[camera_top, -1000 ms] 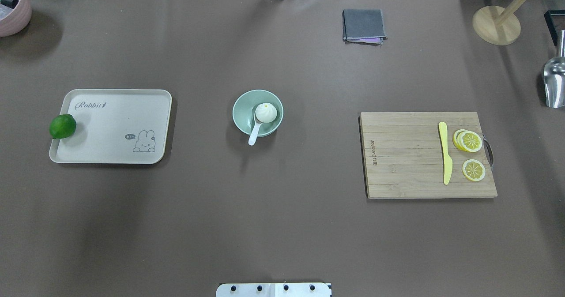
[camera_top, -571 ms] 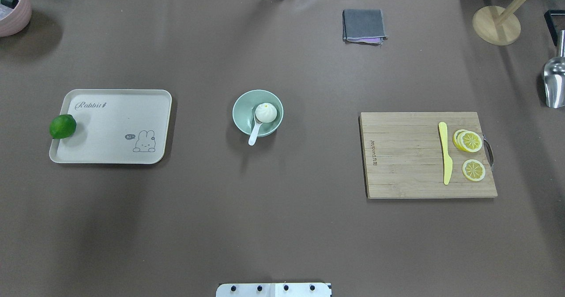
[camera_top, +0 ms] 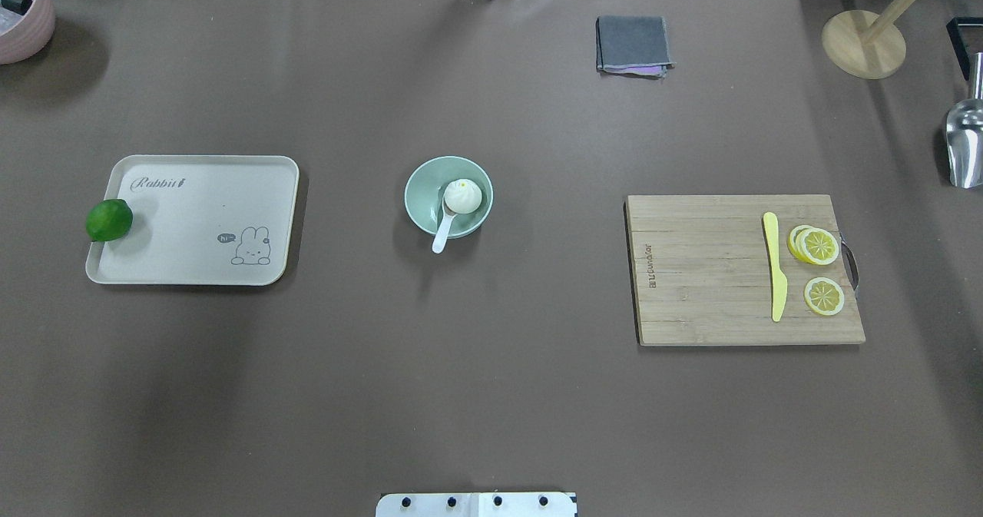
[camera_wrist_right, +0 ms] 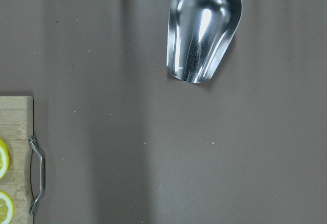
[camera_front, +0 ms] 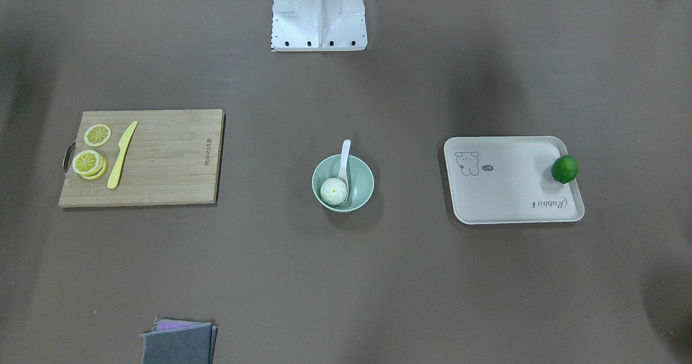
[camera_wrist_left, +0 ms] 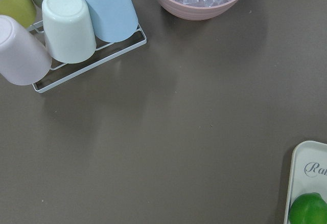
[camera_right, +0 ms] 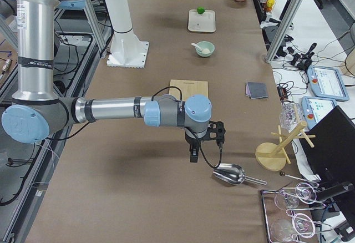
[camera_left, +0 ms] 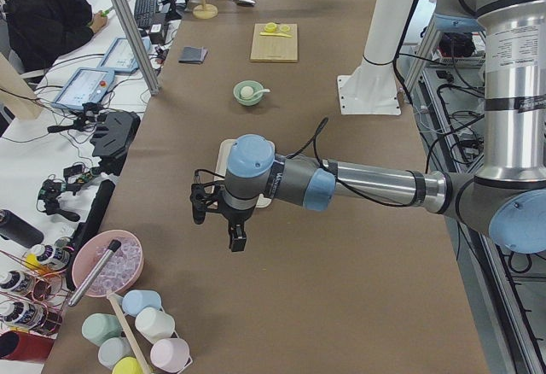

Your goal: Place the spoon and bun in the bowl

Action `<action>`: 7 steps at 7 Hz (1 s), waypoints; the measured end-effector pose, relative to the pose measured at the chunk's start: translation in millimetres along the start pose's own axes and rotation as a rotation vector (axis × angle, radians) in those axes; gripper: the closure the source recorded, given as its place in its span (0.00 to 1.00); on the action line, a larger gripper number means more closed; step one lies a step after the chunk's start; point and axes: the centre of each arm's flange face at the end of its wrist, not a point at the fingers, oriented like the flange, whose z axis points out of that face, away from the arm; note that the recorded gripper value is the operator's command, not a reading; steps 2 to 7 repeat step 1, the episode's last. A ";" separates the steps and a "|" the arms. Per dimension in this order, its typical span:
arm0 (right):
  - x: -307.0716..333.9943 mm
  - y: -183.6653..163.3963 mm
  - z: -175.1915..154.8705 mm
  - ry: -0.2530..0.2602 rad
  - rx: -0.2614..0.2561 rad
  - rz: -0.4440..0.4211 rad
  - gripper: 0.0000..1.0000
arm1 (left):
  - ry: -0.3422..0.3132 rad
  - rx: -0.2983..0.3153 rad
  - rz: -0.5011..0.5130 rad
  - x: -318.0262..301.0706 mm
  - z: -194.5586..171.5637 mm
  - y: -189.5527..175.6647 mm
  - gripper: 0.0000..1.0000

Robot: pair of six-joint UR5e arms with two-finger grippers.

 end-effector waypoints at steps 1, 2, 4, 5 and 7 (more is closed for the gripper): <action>0.5 0.6 0.5 -0.001 -0.001 0.001 0.00 | -0.002 -0.004 -0.005 -2.4 2.3 0.1 0.02; 0.5 0.6 0.5 -0.001 -0.001 0.001 0.00 | -0.002 -0.004 -0.005 -2.4 2.3 0.1 0.02; 0.5 0.6 0.5 -0.001 -0.001 0.001 0.00 | -0.002 -0.004 -0.005 -2.4 2.3 0.1 0.02; 0.5 0.6 0.5 -0.001 -0.001 0.001 0.00 | -0.002 -0.004 -0.005 -2.4 2.3 0.1 0.02; 0.5 0.6 0.5 -0.001 -0.001 0.001 0.00 | -0.002 -0.004 -0.005 -2.4 2.3 0.1 0.02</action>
